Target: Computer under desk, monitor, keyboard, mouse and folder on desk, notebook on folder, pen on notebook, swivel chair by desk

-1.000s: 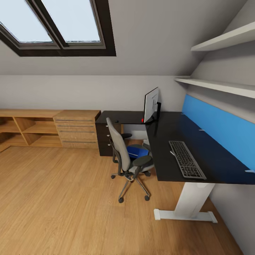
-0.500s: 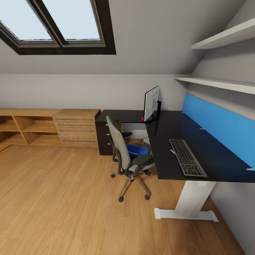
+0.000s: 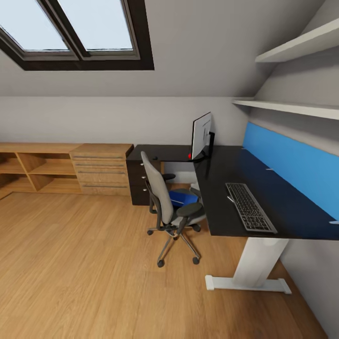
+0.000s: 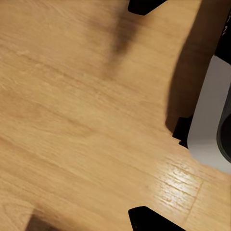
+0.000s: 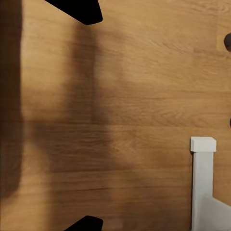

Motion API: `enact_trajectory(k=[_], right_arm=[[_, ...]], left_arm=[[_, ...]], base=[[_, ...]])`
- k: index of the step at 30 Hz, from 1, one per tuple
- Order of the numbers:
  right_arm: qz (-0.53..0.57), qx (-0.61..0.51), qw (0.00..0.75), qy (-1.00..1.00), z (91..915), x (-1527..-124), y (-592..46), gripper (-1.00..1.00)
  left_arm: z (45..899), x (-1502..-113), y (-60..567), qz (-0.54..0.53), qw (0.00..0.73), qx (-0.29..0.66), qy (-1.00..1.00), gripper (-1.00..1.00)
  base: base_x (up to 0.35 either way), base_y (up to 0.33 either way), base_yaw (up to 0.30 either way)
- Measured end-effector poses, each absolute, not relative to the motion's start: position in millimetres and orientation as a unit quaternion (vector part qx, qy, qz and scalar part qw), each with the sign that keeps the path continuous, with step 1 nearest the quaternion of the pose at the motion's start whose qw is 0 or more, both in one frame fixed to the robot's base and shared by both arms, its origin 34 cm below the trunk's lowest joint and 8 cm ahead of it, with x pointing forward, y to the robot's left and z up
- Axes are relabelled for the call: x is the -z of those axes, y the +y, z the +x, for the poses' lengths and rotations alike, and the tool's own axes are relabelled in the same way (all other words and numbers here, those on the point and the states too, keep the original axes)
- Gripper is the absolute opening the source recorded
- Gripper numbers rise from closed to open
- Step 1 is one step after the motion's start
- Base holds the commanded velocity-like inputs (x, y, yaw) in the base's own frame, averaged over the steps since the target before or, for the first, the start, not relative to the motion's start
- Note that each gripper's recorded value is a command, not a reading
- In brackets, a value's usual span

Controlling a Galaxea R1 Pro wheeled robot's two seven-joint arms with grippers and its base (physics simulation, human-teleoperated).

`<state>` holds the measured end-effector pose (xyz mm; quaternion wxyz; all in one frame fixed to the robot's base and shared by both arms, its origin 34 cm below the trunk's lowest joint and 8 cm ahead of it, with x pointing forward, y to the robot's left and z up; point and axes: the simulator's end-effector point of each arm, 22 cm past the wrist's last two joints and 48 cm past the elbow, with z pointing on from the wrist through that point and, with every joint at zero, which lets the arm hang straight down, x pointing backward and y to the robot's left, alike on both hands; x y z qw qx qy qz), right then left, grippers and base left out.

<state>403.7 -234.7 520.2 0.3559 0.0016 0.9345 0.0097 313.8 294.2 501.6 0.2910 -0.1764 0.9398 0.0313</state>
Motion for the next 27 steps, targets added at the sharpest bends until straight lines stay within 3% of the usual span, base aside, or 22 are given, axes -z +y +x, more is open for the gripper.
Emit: enact_trajectory(k=[12,27], right_arm=[[0.003,-0.009,0.358,0.934,404,-517,-235,1.0],[0.003,-0.015,0.327,0.945,376,-505,-227,1.0]], left_arm=[[313,-499,299,-0.174,0.292,-0.034,0.94,1.0],[311,-497,295,-0.171,0.288,-0.03,0.942,1.0]], base=[[0.021,0.018,-0.026],[0.245,0.22,-0.018]])
